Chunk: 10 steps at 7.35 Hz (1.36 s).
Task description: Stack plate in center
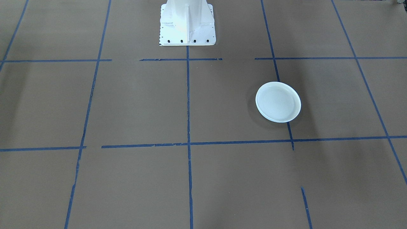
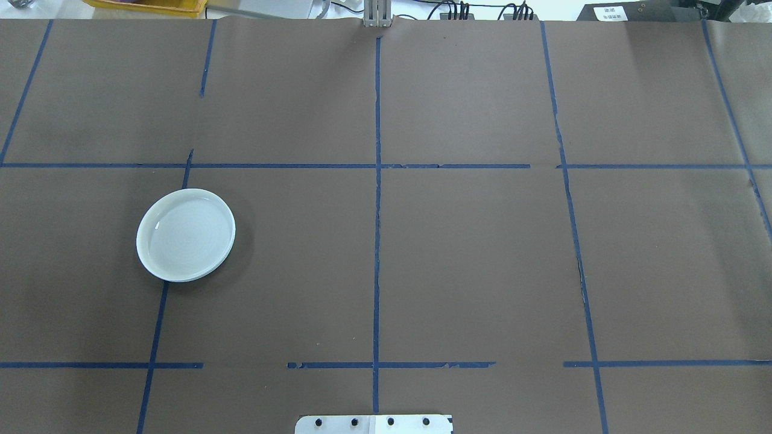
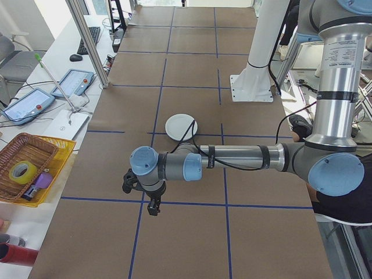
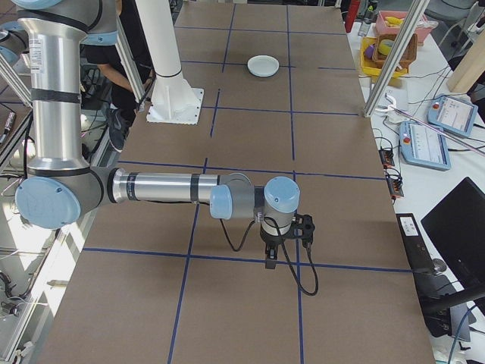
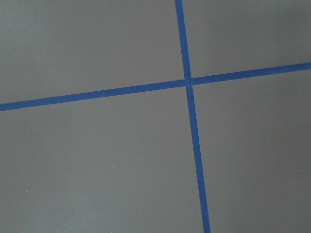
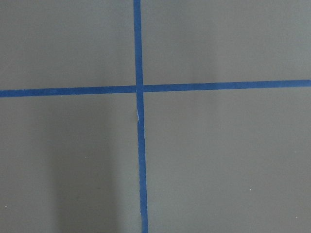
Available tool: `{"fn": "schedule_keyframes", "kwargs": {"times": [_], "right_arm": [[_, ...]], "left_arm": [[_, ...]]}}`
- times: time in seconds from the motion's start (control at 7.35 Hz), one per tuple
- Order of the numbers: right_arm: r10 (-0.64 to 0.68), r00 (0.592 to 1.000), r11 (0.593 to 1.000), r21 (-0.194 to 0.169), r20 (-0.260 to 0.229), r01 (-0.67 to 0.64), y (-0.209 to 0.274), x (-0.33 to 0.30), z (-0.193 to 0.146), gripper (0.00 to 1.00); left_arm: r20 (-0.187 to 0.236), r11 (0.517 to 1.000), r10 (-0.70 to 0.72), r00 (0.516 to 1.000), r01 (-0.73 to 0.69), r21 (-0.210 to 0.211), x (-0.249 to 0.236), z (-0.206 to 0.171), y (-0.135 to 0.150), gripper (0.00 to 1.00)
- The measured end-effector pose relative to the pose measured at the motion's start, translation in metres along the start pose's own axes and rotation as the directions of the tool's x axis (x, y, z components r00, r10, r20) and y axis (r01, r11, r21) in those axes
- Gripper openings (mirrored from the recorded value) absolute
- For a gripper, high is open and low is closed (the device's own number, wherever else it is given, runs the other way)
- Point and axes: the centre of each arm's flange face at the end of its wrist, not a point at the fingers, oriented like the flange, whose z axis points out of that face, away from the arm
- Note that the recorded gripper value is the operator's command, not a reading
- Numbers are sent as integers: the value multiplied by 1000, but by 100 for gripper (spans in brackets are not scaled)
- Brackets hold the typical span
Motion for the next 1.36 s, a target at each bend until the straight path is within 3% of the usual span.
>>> {"fn": "schedule_keyframes", "kwargs": {"times": [1.36], "right_arm": [[0, 1000, 1000, 0, 0, 0, 0, 0, 0, 100]], "left_arm": [[7, 1000, -4, 1000, 3, 18, -3, -9, -3, 100]]}}
